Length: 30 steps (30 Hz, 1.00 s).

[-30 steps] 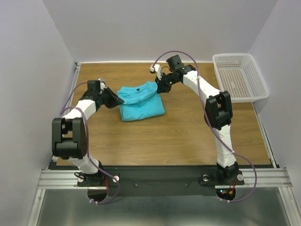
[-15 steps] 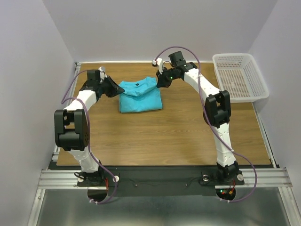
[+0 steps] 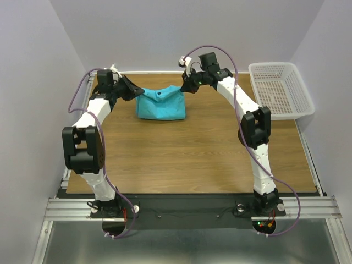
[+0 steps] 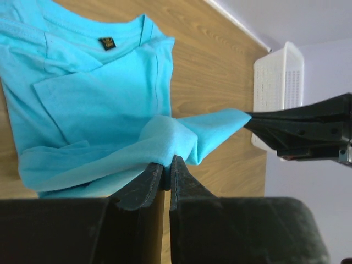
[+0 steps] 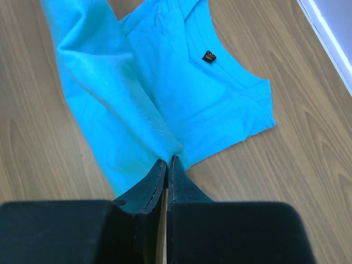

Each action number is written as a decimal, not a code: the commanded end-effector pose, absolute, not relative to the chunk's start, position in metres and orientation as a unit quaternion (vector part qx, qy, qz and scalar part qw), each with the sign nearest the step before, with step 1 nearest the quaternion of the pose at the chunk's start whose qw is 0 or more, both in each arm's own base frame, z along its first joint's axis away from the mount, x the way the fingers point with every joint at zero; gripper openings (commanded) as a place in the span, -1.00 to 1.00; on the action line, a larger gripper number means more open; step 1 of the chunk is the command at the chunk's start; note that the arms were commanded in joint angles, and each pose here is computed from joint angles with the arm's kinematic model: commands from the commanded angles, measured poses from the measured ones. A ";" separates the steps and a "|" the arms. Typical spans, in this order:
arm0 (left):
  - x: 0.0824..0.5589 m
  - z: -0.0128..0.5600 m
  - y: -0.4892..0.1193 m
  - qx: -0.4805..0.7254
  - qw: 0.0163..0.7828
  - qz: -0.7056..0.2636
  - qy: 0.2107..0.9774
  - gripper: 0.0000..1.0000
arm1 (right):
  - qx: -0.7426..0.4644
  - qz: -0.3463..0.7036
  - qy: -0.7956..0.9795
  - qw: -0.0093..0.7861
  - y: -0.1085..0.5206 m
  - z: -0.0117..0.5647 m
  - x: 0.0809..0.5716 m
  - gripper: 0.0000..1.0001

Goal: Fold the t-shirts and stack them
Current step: Fold the tshirt

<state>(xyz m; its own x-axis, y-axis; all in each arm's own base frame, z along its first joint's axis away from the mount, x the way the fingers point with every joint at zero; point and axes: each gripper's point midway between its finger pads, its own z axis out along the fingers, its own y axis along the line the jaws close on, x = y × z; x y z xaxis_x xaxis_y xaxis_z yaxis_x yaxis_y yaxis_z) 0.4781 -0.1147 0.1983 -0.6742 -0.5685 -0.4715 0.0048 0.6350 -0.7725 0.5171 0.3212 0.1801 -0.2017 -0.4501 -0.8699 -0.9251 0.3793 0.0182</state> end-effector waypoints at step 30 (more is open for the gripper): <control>0.570 0.201 -0.089 -0.167 0.425 -0.405 0.792 -1.00 | -0.336 0.234 0.708 0.576 0.313 0.212 0.617 -0.99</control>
<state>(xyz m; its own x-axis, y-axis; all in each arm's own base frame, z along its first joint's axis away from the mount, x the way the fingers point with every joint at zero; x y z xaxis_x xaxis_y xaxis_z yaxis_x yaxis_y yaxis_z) 0.5531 -0.0979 0.1755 -0.6422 -0.5976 -0.4800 0.0253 0.6094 -0.7925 0.5905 0.3127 0.1721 -0.2240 -0.2964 -0.9284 -0.8007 0.5990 0.0020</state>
